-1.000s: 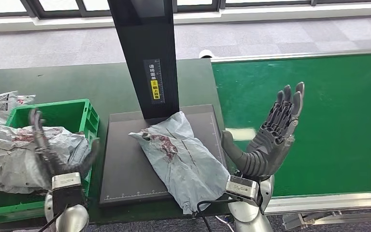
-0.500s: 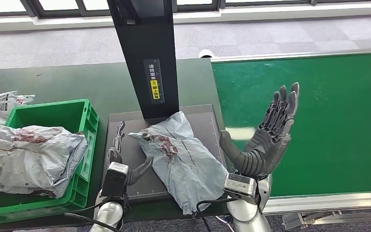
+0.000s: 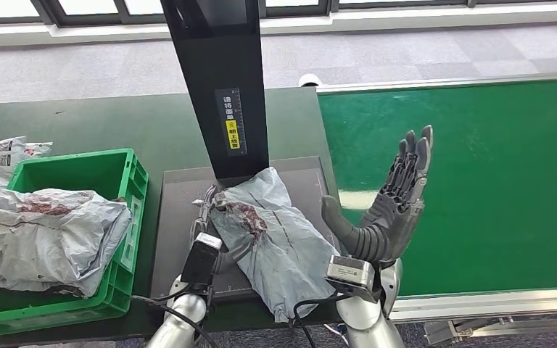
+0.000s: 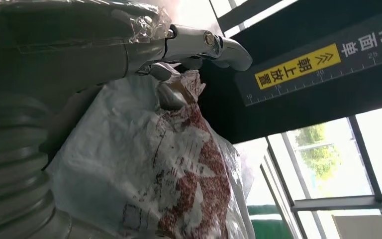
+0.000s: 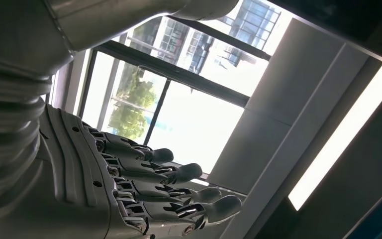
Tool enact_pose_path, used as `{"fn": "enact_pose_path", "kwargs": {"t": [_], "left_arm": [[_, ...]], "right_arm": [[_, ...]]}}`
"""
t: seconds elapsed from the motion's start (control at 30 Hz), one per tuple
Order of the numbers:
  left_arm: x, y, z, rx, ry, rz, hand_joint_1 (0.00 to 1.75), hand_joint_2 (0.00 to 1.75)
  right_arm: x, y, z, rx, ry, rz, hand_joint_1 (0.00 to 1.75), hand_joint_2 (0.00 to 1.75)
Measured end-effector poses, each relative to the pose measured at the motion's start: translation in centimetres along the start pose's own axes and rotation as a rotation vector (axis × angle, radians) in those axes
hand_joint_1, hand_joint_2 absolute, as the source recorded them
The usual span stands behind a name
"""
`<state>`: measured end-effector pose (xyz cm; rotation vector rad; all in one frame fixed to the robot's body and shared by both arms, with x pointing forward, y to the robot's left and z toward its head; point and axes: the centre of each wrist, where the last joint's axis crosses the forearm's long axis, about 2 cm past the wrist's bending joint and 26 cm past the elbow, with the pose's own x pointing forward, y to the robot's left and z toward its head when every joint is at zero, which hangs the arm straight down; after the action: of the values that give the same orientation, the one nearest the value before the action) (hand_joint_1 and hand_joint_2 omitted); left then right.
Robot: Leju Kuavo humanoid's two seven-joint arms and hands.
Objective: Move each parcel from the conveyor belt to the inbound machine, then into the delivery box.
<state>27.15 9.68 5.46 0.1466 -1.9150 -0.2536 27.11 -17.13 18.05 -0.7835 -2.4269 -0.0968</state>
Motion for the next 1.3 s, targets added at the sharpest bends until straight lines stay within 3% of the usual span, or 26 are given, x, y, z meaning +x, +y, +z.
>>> {"fn": "enact_pose_path", "kwargs": {"t": [0.67, 0.97, 1.3], "left_arm": [[4.0, -3.6, -2.2, -0.152, -0.132, 0.094, 0.0, 1.75], [4.8, -4.3, -2.4, -0.175, -0.169, 0.071, 0.0, 1.75], [5.8, -6.1, -2.4, -0.315, -0.055, -0.323, 0.0, 1.75]], "right_arm": [[-0.7, 0.6, 1.1, 0.048, 0.032, 0.009, 0.0, 1.75], [-0.9, 0.4, 1.1, 0.046, 0.037, 0.018, 0.0, 1.75], [-1.1, 0.2, 1.2, 0.043, 0.042, 0.028, 0.0, 1.75]]}}
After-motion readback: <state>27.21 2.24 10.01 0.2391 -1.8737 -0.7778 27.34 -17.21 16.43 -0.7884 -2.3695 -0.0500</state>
